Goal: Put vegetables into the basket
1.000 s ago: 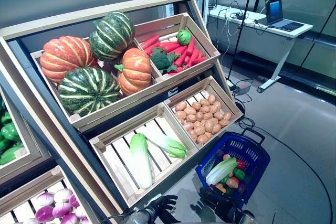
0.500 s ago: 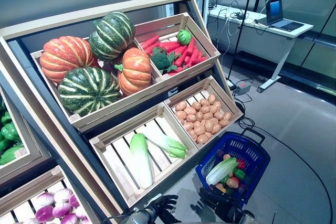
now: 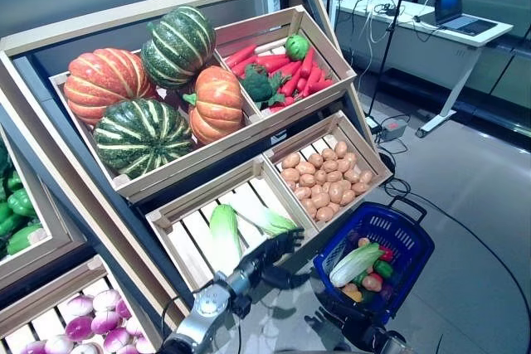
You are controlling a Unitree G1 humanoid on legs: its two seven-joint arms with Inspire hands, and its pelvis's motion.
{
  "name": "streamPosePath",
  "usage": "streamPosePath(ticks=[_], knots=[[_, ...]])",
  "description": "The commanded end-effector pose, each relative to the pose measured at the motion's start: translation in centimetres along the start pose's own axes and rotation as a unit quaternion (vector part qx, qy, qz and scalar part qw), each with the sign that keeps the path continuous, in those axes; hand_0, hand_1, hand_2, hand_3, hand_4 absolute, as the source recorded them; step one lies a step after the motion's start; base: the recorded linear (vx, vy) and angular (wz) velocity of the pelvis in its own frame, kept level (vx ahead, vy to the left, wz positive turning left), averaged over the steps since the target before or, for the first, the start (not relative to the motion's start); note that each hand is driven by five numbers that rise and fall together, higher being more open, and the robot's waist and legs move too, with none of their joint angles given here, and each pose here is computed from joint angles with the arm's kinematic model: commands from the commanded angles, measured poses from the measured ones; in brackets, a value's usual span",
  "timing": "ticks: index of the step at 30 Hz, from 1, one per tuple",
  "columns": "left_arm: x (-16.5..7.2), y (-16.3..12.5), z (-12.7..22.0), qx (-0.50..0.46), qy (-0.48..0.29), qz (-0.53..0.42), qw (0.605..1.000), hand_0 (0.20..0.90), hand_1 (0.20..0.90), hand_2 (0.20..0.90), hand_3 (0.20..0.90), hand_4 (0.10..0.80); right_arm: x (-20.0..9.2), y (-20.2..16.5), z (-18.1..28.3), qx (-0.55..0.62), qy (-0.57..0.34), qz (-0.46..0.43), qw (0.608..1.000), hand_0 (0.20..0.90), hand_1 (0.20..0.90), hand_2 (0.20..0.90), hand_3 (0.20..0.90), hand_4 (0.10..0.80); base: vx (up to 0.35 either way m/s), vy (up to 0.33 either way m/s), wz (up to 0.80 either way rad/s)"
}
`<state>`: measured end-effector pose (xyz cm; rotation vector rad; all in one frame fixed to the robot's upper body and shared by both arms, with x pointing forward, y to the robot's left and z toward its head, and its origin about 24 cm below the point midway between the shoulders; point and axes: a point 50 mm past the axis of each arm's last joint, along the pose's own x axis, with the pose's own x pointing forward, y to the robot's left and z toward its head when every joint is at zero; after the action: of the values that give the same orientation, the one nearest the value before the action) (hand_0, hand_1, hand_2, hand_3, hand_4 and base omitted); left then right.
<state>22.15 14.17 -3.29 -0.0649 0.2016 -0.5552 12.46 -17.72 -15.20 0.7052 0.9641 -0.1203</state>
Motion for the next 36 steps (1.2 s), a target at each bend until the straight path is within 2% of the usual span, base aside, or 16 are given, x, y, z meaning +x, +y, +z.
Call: streamPosePath(ticks=[1,4,5,12,18,19,22,25,26,32,36], knots=[[2.1,1.5,6.7,-0.004,-0.150,-0.023,0.988,0.900,0.900,0.900,0.900,0.800,0.9,2.7,-1.0,-0.007,0.005,0.041,0.999,0.900,0.900,0.900,0.900,0.800,0.000,0.049,0.10],[2.3,2.0,8.9,-0.031,-0.199,-0.009,0.979,0.900,0.900,0.900,0.900,0.800,0.8,2.9,-1.0,-0.016,-0.009,0.038,0.999,0.900,0.900,0.900,0.900,0.800,0.007,0.060,0.09],[2.3,2.6,9.6,-0.029,-0.213,0.021,0.976,0.900,0.900,0.900,0.900,0.800,0.7,2.9,-1.0,-0.012,-0.014,0.039,0.999,0.900,0.900,0.900,0.900,0.800,0.058,0.048,0.05],[2.9,6.0,10.2,0.040,-0.197,0.244,0.949,0.900,0.900,0.900,0.900,0.800,0.4,3.6,-1.1,-0.012,-0.023,0.055,0.998,0.900,0.900,0.900,0.900,0.800,0.039,0.057,0.00],[4.0,6.3,12.9,0.095,-0.232,0.326,0.911,0.900,0.900,0.900,0.900,0.800,0.9,5.9,0.9,-0.015,-0.047,0.099,0.994,0.900,0.900,0.900,0.900,0.800,-0.161,0.045,0.00],[4.5,6.2,15.0,0.125,-0.265,0.361,0.885,0.900,0.900,0.900,0.900,0.800,1.3,7.7,2.6,-0.022,-0.066,0.130,0.989,0.900,0.900,0.900,0.900,0.800,-0.360,0.066,-0.02],[4.8,6.5,17.7,0.148,-0.304,0.412,0.846,0.900,0.900,0.900,0.900,0.800,1.5,9.7,4.0,-0.030,-0.083,0.161,0.983,0.900,0.900,0.900,0.900,0.800,-0.262,0.064,-0.02],[5.1,6.6,19.3,0.165,-0.326,0.454,0.813,0.900,0.900,0.900,0.900,0.800,1.5,11.1,4.9,-0.031,-0.094,0.181,0.979,0.900,0.900,0.900,0.900,0.800,-0.121,0.039,-0.04],[5.2,6.8,19.9,0.170,-0.335,0.485,0.790,0.900,0.900,0.900,0.900,0.800,1.5,11.4,5.4,-0.028,-0.100,0.186,0.977,0.900,0.900,0.900,0.900,0.800,-0.062,0.028,-0.04],[5.4,7.9,20.8,0.176,-0.336,0.567,0.731,0.900,0.900,0.900,0.900,0.800,1.5,12.3,7.5,-0.021,-0.128,0.187,0.974,0.900,0.900,0.900,0.900,0.800,-0.056,0.033,0.01],[5.5,8.7,20.6,0.153,-0.320,0.592,0.724,0.900,0.900,0.900,0.900,0.800,1.5,12.2,8.9,-0.012,-0.143,0.172,0.975,0.900,0.900,0.900,0.900,0.800,0.034,0.013,-0.05]])
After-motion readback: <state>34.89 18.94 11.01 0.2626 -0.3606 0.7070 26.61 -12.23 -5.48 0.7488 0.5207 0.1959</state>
